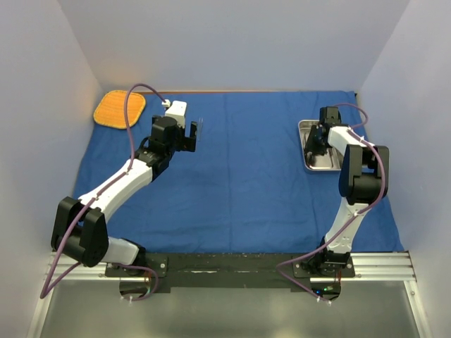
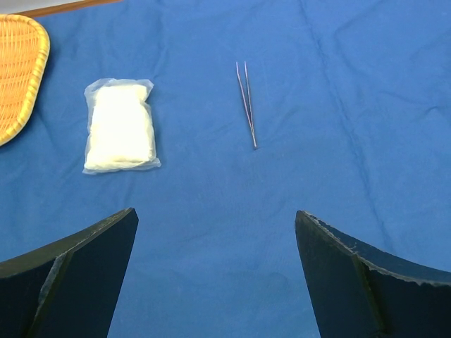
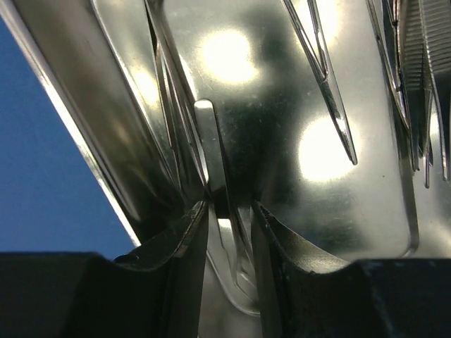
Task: Open and lay out the surgical kit
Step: Pick up the medical item from the container.
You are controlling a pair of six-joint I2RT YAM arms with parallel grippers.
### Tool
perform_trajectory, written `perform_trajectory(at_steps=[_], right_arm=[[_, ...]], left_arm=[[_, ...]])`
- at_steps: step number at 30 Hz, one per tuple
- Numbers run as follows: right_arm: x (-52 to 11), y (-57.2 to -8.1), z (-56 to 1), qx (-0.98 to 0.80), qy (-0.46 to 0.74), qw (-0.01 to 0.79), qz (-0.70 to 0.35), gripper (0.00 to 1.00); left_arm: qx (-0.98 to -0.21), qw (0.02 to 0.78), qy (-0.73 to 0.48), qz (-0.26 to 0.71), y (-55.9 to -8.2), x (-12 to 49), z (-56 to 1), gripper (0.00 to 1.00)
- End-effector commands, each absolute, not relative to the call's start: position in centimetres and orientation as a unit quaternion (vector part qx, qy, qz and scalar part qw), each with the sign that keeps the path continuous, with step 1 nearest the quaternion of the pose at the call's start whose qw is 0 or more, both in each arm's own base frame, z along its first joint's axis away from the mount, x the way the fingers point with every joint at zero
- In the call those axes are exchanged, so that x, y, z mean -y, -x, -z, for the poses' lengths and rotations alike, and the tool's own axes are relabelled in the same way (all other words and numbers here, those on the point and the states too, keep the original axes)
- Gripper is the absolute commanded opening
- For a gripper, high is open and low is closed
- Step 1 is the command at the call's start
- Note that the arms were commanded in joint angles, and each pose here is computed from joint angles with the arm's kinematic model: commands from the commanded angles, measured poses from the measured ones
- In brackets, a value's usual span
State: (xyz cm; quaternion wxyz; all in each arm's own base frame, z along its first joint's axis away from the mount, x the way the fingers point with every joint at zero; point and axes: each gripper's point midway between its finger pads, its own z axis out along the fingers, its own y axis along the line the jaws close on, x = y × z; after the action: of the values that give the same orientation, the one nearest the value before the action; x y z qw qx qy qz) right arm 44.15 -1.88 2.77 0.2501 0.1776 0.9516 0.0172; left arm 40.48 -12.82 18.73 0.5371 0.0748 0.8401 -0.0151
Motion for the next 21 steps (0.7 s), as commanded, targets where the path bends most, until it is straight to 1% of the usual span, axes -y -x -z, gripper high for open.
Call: perform_trajectory(at_steps=[1, 3, 4, 6, 7, 11, 13, 21], right_arm=[[2.3, -43.2, -1.4, -0.962, -0.165, 0.218, 0.01, 0.3], [2.7, -42.7, -1.2, -0.964, -0.158, 0.209, 0.028, 0.27], [3.1, -42.6, -1.2, -0.964, -0.157, 0.209, 0.038, 0.21], [3.6, -42.5, -1.6, -0.964, -0.153, 0.213, 0.052, 0.18], [3.8, -42.5, -1.7, -0.963, -0.152, 0.215, 0.056, 0.14], [4.2, -43.3, -2.9, -0.961, -0.139, 0.232, 0.065, 0.03], [4.1, -44.1, -4.2, -0.958, -0.129, 0.25, 0.06, 0.0], [4.0, -46.5, -11.1, -0.936, -0.09, 0.335, 0.051, 0.0]], left_arm=[[-0.828, 0.554, -0.082, 0.024, -40.5, 13.3, -19.8, 1.0], [-0.828, 0.554, -0.082, 0.025, -40.5, 13.3, -19.8, 1.0], [-0.828, 0.554, -0.081, 0.025, -40.5, 13.3, -19.8, 1.0], [-0.828, 0.554, -0.083, 0.027, -40.5, 13.3, -19.8, 1.0], [-0.829, 0.553, -0.083, 0.027, -40.5, 13.3, -19.7, 1.0], [-0.828, 0.554, -0.083, 0.028, -40.5, 13.4, -19.8, 1.0], [-0.826, 0.556, -0.084, 0.031, -40.5, 13.5, -20.1, 1.0], [-0.82, 0.563, -0.095, 0.044, -40.6, 14.1, -21.1, 1.0]])
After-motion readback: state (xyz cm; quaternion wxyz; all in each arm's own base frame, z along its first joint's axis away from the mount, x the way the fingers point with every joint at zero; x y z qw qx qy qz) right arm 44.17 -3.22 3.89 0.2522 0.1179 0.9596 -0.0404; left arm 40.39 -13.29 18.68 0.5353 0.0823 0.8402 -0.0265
